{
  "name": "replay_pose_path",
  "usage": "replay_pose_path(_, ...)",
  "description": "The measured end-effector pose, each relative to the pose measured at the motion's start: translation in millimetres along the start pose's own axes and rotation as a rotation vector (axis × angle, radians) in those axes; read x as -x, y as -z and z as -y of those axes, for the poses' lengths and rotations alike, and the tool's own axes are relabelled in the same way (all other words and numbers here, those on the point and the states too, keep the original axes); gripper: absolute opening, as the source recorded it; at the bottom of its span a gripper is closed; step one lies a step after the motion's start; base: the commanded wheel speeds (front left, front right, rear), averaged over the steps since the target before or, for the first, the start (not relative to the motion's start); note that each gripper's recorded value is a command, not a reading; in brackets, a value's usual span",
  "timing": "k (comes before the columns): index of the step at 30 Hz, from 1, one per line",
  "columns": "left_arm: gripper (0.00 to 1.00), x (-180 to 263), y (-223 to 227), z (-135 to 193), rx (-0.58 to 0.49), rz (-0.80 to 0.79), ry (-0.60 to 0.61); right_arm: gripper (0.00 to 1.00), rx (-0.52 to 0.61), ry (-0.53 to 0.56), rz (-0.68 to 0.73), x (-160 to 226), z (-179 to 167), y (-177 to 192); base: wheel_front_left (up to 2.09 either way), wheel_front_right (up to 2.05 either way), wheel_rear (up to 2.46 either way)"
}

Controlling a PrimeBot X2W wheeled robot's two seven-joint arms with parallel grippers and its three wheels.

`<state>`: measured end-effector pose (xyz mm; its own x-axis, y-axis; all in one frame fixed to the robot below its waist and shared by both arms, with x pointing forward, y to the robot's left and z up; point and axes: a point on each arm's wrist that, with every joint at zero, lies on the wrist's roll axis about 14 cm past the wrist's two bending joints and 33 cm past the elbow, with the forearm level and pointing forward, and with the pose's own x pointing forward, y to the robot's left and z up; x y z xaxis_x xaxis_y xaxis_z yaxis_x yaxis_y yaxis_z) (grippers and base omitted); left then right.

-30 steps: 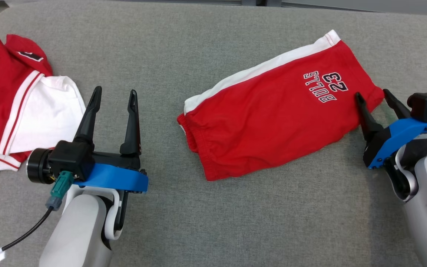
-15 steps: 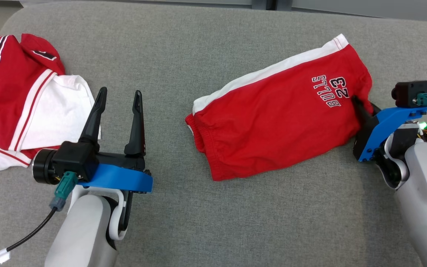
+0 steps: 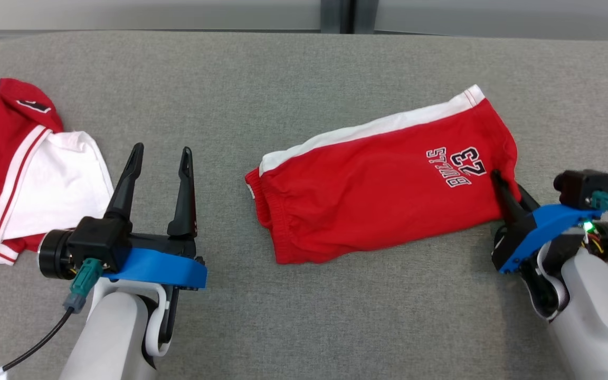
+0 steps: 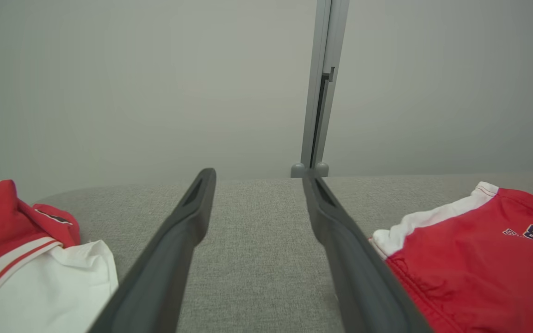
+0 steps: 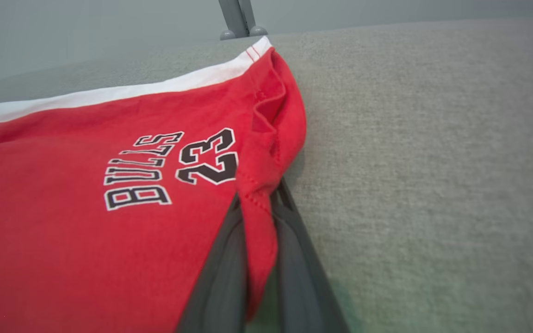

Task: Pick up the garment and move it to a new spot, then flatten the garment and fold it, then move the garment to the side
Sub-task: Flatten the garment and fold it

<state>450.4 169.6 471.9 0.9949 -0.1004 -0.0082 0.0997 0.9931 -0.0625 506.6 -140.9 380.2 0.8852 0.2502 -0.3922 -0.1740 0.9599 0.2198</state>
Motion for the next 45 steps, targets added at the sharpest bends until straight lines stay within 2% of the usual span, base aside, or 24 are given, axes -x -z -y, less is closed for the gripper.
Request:
replay_pose_path(9, 1.00, 1, -3, 14, 0.012, 0.009, 0.034, 0.00, -0.107, 0.134, 0.061, 62, 34, 21, 0.00, 0.00, 0.00)
replay_pose_path(14, 1.00, -1, -3, 17, 0.018, 0.011, 0.039, 0.00, -0.131, 0.166, 0.055, 81, 34, 25, 0.00, 0.00, 0.00)
replay_pose_path(18, 1.00, 0, -3, 17, 0.021, 0.008, 0.041, 0.00, -0.081, 0.139, 0.070, 83, 22, 8, 0.00, 0.00, 0.00)
replay_pose_path(22, 1.00, 1, -5, 17, 0.023, 0.011, 0.042, 0.00, 0.010, 0.059, 0.115, 75, -7, -24, 0.00, 0.00, 0.00)
replay_pose_path(27, 1.00, 5, -7, 17, 0.024, 0.007, 0.038, 0.00, 0.105, -0.157, 0.163, 57, -86, -63, 0.00, 0.00, 0.00)
replay_pose_path(30, 1.00, 7, -10, 16, 0.025, 0.015, 0.033, 0.00, 0.130, -0.299, 0.145, 52, -138, -62, 0.00, 0.00, 0.00)
replay_pose_path(33, 1.00, 8, -12, 13, 0.025, 0.018, 0.026, 0.00, 0.133, -0.428, 0.095, 53, -182, -46, 0.00, 0.00, 0.00)
replay_pose_path(36, 1.00, 9, -11, 11, 0.024, 0.016, 0.018, 0.00, 0.137, -0.519, 0.018, 57, -212, -18, 0.00, 0.00, 0.00)
replay_pose_path(39, 1.00, 11, -8, 7, 0.023, 0.007, 0.007, 0.00, 0.135, -0.559, -0.043, 60, -223, 4, 0.00, 0.00, 0.00)
replay_pose_path(40, 1.00, 11, -8, 6, 0.022, 0.005, 0.005, 0.04, 0.133, -0.562, -0.045, 60, -224, 7, 0.00, 0.00, 0.00)
replay_pose_path(41, 1.00, 11, -7, 6, 0.023, 0.003, 0.002, 0.47, 0.130, -0.562, -0.042, 59, -224, 8, 0.00, 0.00, 0.00)
replay_pose_path(42, 1.00, 10, -6, 6, 0.025, 0.001, 0.000, 1.00, 0.129, -0.561, -0.035, 59, -223, 9, 0.00, 0.00, 0.00)
replay_pose_path(45, 1.00, 9, -5, 6, 0.024, -0.001, 0.003, 1.00, 0.111, -0.592, 0.066, 63, -232, -6, 0.00, 0.00, 0.00)
